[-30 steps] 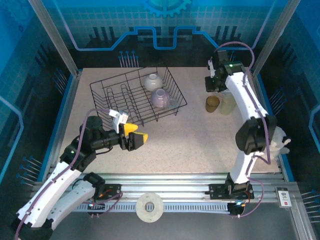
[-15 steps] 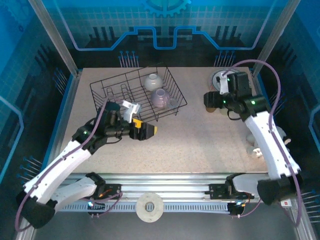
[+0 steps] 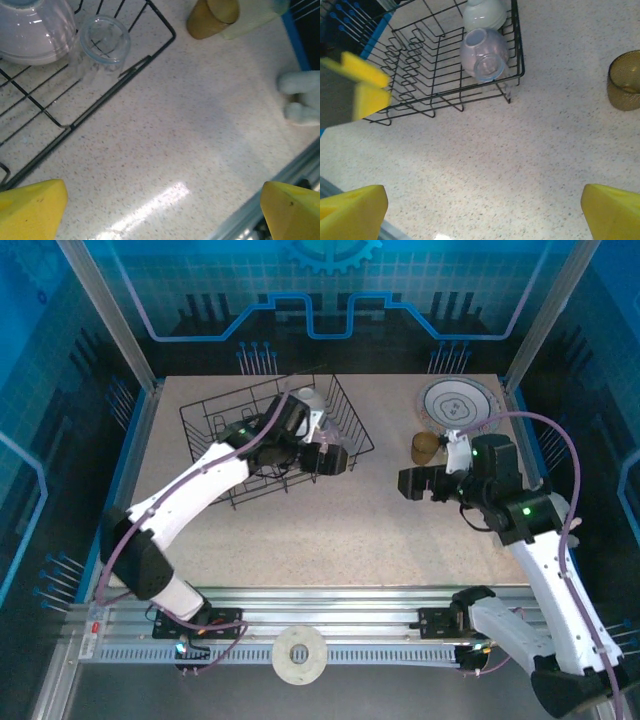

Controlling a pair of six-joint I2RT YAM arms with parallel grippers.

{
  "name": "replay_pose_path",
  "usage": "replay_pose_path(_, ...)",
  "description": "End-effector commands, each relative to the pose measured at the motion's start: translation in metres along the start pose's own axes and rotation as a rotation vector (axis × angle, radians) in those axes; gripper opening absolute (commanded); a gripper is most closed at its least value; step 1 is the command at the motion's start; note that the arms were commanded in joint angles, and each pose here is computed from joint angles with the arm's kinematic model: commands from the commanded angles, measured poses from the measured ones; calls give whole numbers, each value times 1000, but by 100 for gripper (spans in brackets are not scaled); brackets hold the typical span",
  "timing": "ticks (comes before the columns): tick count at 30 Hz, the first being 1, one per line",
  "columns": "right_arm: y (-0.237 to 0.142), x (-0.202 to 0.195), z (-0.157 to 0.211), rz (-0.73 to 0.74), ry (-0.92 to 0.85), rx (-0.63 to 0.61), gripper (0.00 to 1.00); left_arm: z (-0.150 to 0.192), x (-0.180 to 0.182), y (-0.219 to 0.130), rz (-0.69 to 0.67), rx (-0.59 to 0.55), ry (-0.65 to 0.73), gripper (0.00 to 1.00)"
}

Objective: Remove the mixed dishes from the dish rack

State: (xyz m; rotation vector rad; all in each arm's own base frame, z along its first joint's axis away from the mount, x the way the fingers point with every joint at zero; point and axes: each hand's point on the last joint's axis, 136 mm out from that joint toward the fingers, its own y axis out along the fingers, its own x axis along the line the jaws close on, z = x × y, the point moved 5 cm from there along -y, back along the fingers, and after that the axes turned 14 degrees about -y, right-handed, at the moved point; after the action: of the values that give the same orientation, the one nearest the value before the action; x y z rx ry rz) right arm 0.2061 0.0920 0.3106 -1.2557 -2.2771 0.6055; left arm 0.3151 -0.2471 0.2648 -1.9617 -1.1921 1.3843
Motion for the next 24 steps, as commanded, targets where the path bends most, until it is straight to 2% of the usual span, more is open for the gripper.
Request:
replay_pose_path(1, -11, 12, 10, -59, 13, -20, 100, -12, 0, 14, -107, 6, 43, 99)
replay_pose_path(12, -21, 21, 43, -113, 32, -6, 100, -44, 9, 94, -311, 49, 50, 99)
replay_pose_path(24, -24, 26, 54, -147, 41, -15, 100, -59, 16, 137, -420, 15, 39, 91)
